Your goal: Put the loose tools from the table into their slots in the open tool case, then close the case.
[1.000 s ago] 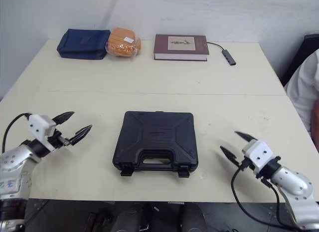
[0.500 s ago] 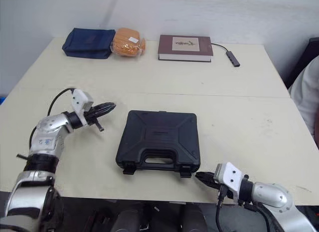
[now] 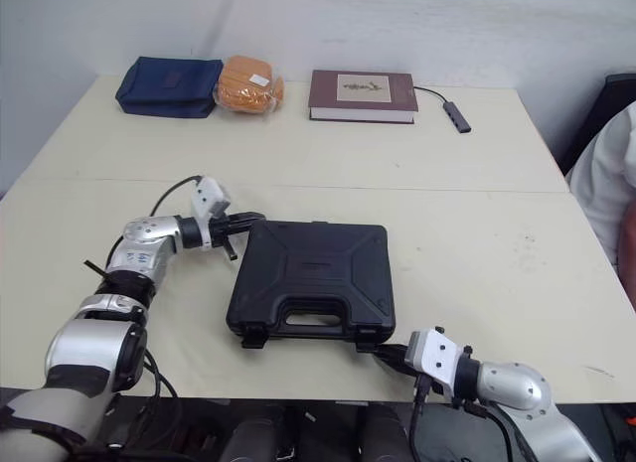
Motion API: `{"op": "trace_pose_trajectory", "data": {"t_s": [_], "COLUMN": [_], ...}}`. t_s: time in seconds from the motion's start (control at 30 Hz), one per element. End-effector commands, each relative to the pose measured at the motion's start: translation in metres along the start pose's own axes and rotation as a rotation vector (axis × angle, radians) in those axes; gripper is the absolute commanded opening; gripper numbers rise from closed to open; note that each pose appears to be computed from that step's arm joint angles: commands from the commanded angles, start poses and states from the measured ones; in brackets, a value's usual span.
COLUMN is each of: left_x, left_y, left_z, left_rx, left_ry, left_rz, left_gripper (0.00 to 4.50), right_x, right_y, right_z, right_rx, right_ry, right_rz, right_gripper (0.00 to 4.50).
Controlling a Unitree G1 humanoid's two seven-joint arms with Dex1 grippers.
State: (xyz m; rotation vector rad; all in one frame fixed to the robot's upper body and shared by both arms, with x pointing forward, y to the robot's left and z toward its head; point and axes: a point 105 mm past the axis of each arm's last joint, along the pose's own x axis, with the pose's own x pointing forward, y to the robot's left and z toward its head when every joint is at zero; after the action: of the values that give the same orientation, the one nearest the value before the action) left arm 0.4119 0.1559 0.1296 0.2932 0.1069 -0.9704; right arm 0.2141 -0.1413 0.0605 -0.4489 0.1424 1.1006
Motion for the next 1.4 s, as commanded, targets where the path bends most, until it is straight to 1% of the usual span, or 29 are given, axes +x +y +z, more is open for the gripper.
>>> {"op": "trace_pose_trajectory", "data": {"t_s": [0.03, 0.2, 0.27, 0.37, 0.63, 0.8, 0.9, 1.03, 1.1, 1.13, 1.23, 1.3, 1.37, 1.4], "left_x": [0.001, 0.0, -0.006, -0.017, -0.036, -0.04, -0.045, -0.059, -0.066, -0.069, -0.076, -0.074, -0.064, -0.059], "left_y": [-0.001, -0.009, -0.015, -0.023, -0.043, -0.059, -0.063, -0.052, -0.049, -0.047, -0.038, -0.035, -0.042, -0.047], "left_z": [0.012, 0.009, 0.001, -0.005, -0.014, -0.009, -0.015, -0.027, -0.028, -0.023, 0.002, 0.03, 0.061, 0.071], "left_rx": [0.053, 0.059, 0.071, 0.069, 0.06, 0.048, 0.032, 0.004, -0.006, -0.017, -0.015, 0.006, 0.053, 0.07], "left_ry": [-0.031, -0.035, -0.012, -0.015, -0.047, -0.077, -0.059, -0.032, -0.035, -0.06, -0.158, -0.237, -0.294, -0.31], "left_rz": [-0.032, -0.091, -0.142, -0.19, -0.205, -0.195, -0.163, -0.049, -0.015, 0.0, 0.047, 0.048, -0.009, -0.044], "left_gripper": [0.05, 0.05, 0.05, 0.05, 0.05, 0.05, 0.05, 0.05, 0.05, 0.05, 0.05, 0.05, 0.05, 0.05], "right_x": [0.0, 0.0, -0.001, -0.004, -0.007, -0.006, -0.006, -0.009, -0.011, -0.014, -0.026, -0.034, -0.041, -0.042], "right_y": [-0.006, -0.019, -0.03, -0.048, -0.069, -0.083, -0.089, -0.092, -0.094, -0.096, -0.1, -0.102, -0.099, -0.097], "right_z": [-0.019, -0.021, -0.024, -0.023, -0.027, -0.03, -0.032, -0.034, -0.034, -0.034, -0.033, -0.029, -0.029, -0.029], "right_rx": [-0.009, -0.042, -0.066, -0.095, -0.109, -0.118, -0.118, -0.124, -0.127, -0.128, -0.133, -0.134, -0.125, -0.122], "right_ry": [0.079, 0.096, 0.112, 0.122, 0.134, 0.14, 0.145, 0.153, 0.155, 0.157, 0.166, 0.16, 0.162, 0.165], "right_rz": [-0.029, -0.065, -0.091, -0.147, -0.207, -0.256, -0.273, -0.28, -0.292, -0.305, -0.353, -0.39, -0.406, -0.405], "right_gripper": [0.0, 0.0, 0.0, 0.0, 0.0, 0.0, 0.0, 0.0, 0.0, 0.0, 0.0, 0.0, 0.0, 0.0]}}
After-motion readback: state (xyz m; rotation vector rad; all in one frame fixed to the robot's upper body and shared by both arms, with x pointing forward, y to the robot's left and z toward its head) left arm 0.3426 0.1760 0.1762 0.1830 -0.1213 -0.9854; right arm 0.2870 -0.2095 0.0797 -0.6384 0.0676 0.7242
